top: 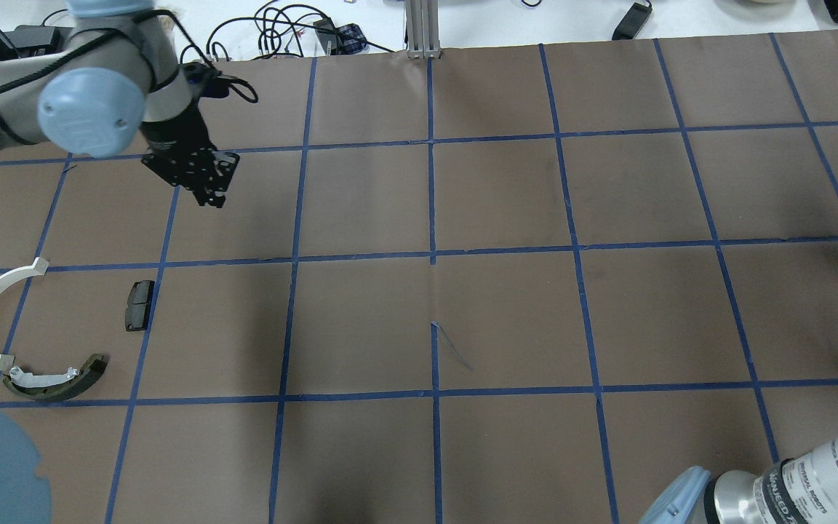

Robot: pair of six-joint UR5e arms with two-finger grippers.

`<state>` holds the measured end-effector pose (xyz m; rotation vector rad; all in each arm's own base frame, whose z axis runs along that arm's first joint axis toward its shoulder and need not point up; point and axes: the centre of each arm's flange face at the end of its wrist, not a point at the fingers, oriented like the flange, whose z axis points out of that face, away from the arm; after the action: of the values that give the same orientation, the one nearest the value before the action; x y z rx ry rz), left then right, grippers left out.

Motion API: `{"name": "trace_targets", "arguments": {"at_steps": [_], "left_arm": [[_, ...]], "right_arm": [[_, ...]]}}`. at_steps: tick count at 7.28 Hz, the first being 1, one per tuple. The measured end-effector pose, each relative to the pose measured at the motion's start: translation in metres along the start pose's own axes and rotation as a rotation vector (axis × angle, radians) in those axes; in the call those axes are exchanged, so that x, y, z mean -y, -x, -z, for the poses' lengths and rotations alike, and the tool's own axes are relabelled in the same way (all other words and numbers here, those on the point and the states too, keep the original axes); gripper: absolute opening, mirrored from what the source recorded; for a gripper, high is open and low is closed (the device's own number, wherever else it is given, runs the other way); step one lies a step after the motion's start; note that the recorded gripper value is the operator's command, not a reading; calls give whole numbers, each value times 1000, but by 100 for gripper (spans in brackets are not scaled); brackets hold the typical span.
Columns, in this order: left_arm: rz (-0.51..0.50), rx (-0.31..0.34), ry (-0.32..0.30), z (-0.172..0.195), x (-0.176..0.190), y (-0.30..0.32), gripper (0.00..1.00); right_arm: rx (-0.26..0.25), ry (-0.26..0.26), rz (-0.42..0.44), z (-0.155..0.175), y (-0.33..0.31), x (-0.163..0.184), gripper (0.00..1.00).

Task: Place bearing gear from tray to pile

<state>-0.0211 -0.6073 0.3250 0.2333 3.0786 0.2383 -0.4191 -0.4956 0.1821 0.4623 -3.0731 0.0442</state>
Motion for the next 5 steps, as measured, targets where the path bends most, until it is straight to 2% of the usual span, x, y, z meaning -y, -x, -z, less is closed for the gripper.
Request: {"name": "trace_targets", "arguments": {"at_steps": [1,3,4,5], "left_arm": [[3,14,18,-6,-9,54,0],[9,-9,65,-40,-35,143,0],[20,-25,71,-57,-54,175,0],[18,-35,72,-73,-68,194,0]], "right_arm": [[-2,2,1,0,0,0,27],[-11,21,0,1,-2,-2,12],[-16,25,-1,3,-3,-2,4],[-25,29,-3,7,-3,-3,0]]}}
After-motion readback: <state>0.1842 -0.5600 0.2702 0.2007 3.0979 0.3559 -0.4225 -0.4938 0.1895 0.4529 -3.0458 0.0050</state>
